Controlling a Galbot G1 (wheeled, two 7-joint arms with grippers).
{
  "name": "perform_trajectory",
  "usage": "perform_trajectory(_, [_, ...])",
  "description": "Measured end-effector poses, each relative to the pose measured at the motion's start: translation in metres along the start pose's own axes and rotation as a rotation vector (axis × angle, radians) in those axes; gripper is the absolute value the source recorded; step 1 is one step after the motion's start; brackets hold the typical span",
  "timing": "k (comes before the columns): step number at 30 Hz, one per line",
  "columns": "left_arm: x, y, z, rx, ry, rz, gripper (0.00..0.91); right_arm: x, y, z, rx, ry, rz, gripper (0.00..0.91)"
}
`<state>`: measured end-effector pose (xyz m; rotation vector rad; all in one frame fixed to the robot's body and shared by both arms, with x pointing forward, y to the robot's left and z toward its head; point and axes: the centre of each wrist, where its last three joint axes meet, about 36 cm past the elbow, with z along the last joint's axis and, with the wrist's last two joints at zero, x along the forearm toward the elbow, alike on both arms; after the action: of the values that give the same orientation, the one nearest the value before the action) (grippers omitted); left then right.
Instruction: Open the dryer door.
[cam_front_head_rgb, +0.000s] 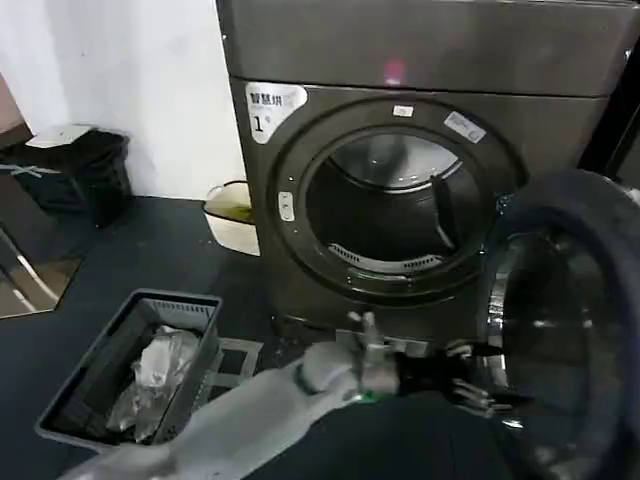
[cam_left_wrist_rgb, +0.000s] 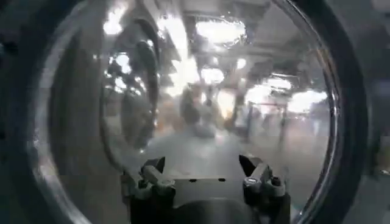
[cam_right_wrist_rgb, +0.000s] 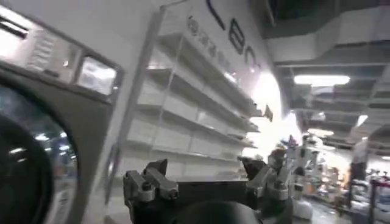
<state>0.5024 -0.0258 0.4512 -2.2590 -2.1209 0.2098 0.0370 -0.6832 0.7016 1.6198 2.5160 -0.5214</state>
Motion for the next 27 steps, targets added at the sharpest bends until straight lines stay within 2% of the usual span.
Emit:
perform_trajectory(9, [-0.059,0.015,-0.016,-0.044,-0.032,-0.057,0.907,0.001,-0.006,-0.002,0.002,0.001,0.005,0.907])
perform_trajectory(15, [-0.081,0.015,-0.016,-0.084,-0.124,-0.133,0.907,0.003,-0.005,-0.003,0.004,-0.003,0.000,0.907])
perform_trajectory(19, [-0.083,0.019,-0.015,-0.096,-0.163,-0.175,0.907,0.002,-0.004,-0.002,0.003,-0.001,-0.002,0.907])
perform_trajectory(27, [-0.062,0.024,-0.014,-0.142,-0.315,-0.281,0.907,0.000,-0.004,-0.003,0.000,-0.010,0.002,0.907])
